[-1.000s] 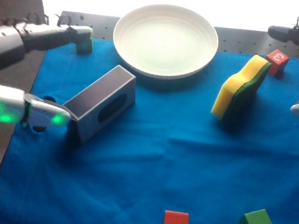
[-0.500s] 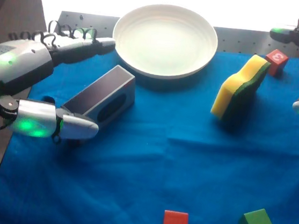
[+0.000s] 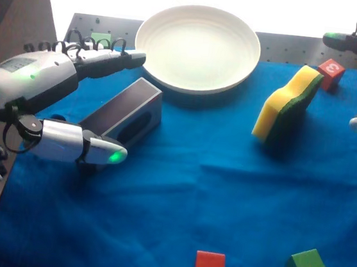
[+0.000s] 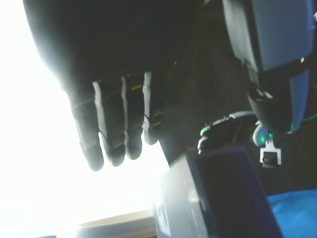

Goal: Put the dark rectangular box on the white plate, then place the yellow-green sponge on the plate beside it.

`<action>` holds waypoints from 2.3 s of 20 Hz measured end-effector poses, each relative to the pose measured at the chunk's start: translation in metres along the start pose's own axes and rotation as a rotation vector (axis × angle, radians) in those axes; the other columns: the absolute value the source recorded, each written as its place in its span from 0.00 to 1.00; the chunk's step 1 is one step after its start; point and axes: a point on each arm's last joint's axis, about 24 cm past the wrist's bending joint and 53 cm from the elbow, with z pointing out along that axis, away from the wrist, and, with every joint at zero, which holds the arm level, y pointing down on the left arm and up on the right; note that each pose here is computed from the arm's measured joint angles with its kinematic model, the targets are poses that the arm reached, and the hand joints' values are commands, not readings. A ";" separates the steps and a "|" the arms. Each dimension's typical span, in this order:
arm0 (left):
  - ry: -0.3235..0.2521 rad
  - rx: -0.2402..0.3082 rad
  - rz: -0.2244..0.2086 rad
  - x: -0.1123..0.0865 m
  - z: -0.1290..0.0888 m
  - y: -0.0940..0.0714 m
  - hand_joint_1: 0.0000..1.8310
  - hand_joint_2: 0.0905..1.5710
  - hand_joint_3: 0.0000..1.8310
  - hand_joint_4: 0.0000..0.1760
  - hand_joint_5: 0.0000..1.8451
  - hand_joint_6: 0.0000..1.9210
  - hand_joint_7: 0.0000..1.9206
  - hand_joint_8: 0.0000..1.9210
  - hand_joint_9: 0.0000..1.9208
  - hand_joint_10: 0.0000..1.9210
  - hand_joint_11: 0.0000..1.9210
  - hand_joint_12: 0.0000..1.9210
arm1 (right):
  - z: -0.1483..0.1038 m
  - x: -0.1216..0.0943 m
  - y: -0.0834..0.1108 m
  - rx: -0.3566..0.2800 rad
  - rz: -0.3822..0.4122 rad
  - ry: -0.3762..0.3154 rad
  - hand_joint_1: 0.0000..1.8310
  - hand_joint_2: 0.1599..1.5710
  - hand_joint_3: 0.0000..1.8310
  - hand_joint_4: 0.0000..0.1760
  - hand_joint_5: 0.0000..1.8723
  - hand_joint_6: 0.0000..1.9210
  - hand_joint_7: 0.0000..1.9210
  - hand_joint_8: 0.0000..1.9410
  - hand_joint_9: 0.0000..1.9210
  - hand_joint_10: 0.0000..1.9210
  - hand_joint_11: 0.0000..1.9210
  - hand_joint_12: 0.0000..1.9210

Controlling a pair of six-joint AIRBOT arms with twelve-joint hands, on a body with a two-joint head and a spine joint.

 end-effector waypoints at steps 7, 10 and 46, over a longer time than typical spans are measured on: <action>0.056 -0.042 0.014 0.018 0.012 0.013 0.43 0.56 0.00 0.56 0.14 0.00 0.20 0.00 0.21 0.02 0.00 0.48 | 0.000 0.000 0.000 0.000 0.004 -0.002 0.46 0.67 0.00 0.58 0.18 0.01 0.15 0.00 0.14 0.00 0.14 0.01; 0.049 -0.045 0.009 0.017 0.016 0.015 0.45 0.57 0.00 0.33 0.18 0.01 0.23 0.01 0.25 0.03 0.00 0.59 | 0.000 -0.001 0.000 0.001 0.006 -0.003 0.43 0.68 0.00 0.66 0.18 0.00 0.16 0.00 0.15 0.00 0.15 0.01; -0.125 0.119 0.175 -0.096 0.120 -0.061 0.75 0.67 0.00 0.00 0.48 0.59 0.56 0.39 0.52 0.54 0.39 0.62 | 0.003 0.001 -0.007 0.007 0.006 -0.002 0.34 0.69 0.00 0.78 0.16 0.00 0.14 0.00 0.11 0.00 0.08 0.00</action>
